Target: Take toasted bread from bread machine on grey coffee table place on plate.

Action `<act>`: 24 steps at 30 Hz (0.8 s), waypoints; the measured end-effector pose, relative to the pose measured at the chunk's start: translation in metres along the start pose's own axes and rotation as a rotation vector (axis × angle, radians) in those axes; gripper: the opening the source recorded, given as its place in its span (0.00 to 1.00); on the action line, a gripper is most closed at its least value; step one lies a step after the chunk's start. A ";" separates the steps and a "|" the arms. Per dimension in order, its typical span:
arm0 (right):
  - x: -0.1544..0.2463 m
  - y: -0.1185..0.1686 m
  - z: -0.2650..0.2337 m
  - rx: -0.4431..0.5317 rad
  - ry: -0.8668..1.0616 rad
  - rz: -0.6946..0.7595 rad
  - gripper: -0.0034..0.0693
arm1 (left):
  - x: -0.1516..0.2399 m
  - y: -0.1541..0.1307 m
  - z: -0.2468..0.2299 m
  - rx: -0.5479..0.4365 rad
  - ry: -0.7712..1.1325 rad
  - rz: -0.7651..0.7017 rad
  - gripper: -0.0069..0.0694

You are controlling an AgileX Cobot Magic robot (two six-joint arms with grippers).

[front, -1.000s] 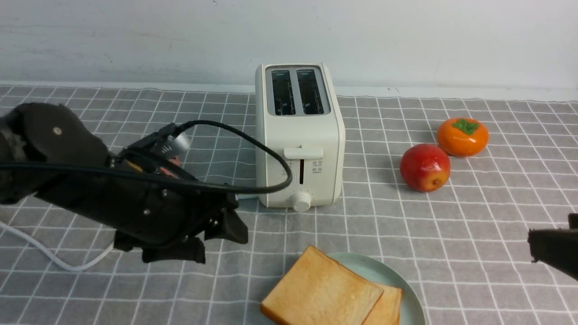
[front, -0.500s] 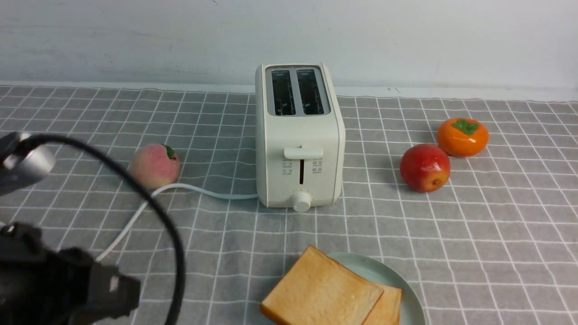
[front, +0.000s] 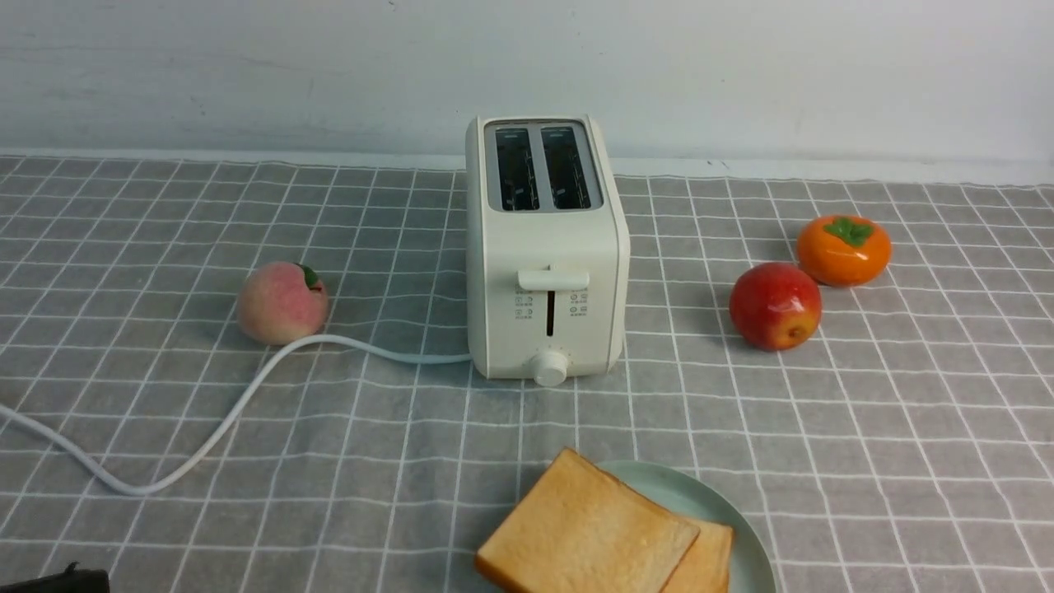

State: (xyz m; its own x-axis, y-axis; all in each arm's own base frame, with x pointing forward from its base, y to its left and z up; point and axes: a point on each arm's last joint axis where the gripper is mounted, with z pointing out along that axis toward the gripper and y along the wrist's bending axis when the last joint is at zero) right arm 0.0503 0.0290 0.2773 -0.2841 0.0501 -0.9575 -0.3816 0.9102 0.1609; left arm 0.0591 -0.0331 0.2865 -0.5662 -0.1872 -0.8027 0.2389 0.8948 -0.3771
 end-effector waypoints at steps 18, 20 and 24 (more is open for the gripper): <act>0.000 0.000 0.000 -0.001 0.000 0.003 0.04 | 0.021 0.012 -0.015 -0.046 -0.179 0.019 0.07; 0.000 0.000 0.000 -0.001 0.000 0.003 0.04 | 0.030 0.021 -0.012 -0.100 -0.250 0.048 0.07; 0.000 0.000 0.000 -0.001 0.000 0.003 0.04 | 0.056 0.040 0.005 -0.188 -0.302 0.062 0.07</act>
State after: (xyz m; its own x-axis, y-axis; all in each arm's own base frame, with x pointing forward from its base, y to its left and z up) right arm 0.0503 0.0292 0.2770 -0.2851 0.0527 -0.9570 -0.3817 0.9096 0.1639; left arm 0.0411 -0.0097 0.2234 -0.2895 -0.2167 -0.9323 0.1000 0.9619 -0.2545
